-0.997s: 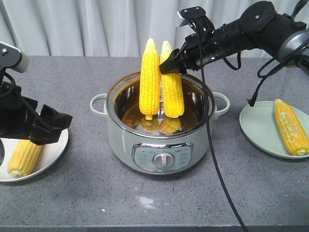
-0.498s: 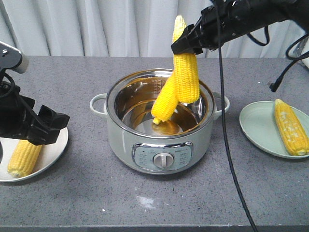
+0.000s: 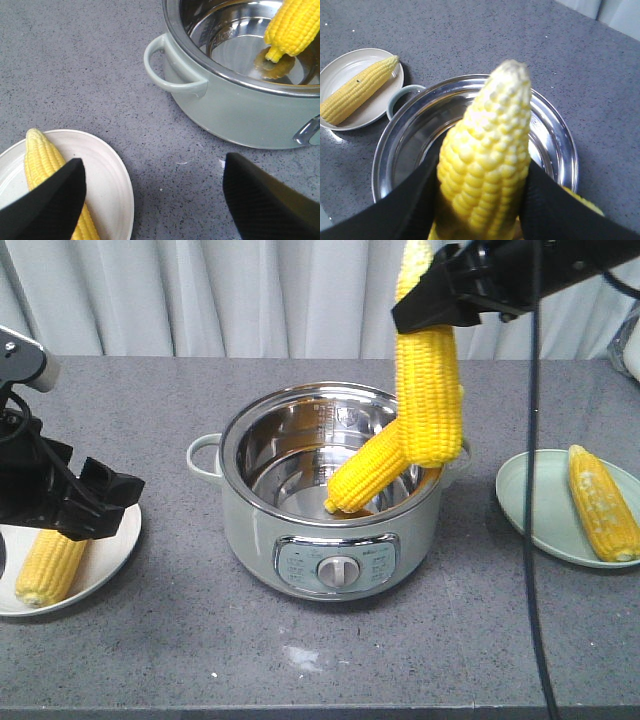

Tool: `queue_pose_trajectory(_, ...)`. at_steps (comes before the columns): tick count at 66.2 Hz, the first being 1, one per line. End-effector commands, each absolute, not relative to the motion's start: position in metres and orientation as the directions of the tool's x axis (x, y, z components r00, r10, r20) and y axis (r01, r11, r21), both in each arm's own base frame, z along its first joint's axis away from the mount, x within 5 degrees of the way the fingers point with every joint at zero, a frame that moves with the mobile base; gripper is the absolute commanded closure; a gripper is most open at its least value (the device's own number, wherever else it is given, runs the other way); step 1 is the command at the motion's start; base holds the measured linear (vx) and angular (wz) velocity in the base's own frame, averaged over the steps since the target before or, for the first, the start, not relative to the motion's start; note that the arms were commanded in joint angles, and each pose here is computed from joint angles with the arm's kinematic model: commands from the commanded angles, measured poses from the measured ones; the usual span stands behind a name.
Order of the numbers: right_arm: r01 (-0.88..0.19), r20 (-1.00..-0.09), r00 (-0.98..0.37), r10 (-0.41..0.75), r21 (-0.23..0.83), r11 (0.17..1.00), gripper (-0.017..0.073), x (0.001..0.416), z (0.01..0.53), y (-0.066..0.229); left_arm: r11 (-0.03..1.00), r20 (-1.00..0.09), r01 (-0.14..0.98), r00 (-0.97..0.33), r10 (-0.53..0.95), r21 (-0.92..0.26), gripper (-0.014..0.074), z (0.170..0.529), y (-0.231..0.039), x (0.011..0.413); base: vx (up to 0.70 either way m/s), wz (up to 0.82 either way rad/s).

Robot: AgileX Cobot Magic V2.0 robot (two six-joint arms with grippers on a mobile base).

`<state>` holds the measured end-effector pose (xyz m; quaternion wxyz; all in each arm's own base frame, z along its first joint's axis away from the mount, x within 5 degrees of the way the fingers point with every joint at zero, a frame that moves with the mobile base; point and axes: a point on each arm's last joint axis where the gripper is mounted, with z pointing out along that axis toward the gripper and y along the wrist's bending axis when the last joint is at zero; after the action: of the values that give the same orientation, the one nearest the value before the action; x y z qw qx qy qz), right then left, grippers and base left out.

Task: Distribute corn equally
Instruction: 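Raise the held cob high beside the pot with the right gripper, then reach the left gripper into the pot and grasp the last cob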

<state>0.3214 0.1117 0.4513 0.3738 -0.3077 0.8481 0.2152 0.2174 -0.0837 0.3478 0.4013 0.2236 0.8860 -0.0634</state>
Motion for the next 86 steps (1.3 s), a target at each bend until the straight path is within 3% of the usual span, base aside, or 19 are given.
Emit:
queue_pose_trajectory(1, -0.654, -0.864, -0.424, -0.271, 0.085, 0.752, 0.0335, 0.286, 0.482, 0.102, 0.896, -0.808, 0.439, -0.502, 0.309, 0.070, 0.0042, 0.365, -0.085, 0.217, 0.00, 0.00)
queue_pose_trajectory(17, -0.589, -0.900, -0.354, -0.253, 0.004, 0.808, 0.0335, 0.216, 0.479, 0.079, 0.896, -0.808, 0.438, -0.501, 0.309, 0.070, 0.0042, 0.365, -0.085, 0.217, 0.00, 0.00)
queue_pose_trajectory(48, -0.510, -0.928, -0.330, -0.173, 0.021, 0.860, 0.0335, 0.125, 0.432, 0.055, 0.898, -0.809, 0.437, -0.508, 0.295, 0.053, 0.0042, 0.365, -0.086, 0.217, 0.00, 0.00)
queue_pose_trajectory(71, -0.518, -0.919, -0.347, -0.187, 0.022, 0.855, 0.0335, 0.108, 0.418, 0.052, 0.887, -0.818, 0.460, -0.495, 0.293, 0.040, 0.0042, 0.375, -0.099, 0.245, 0.00, 0.00)
queue_pose_trajectory(86, -0.519, -0.919, -0.348, -0.187, 0.023, 0.855, 0.0335, 0.108, 0.418, 0.052, 0.783, -0.827, 0.614, -0.385, 0.411, 0.103, 0.0042, 0.385, -0.146, 0.270, 0.00, 0.00)
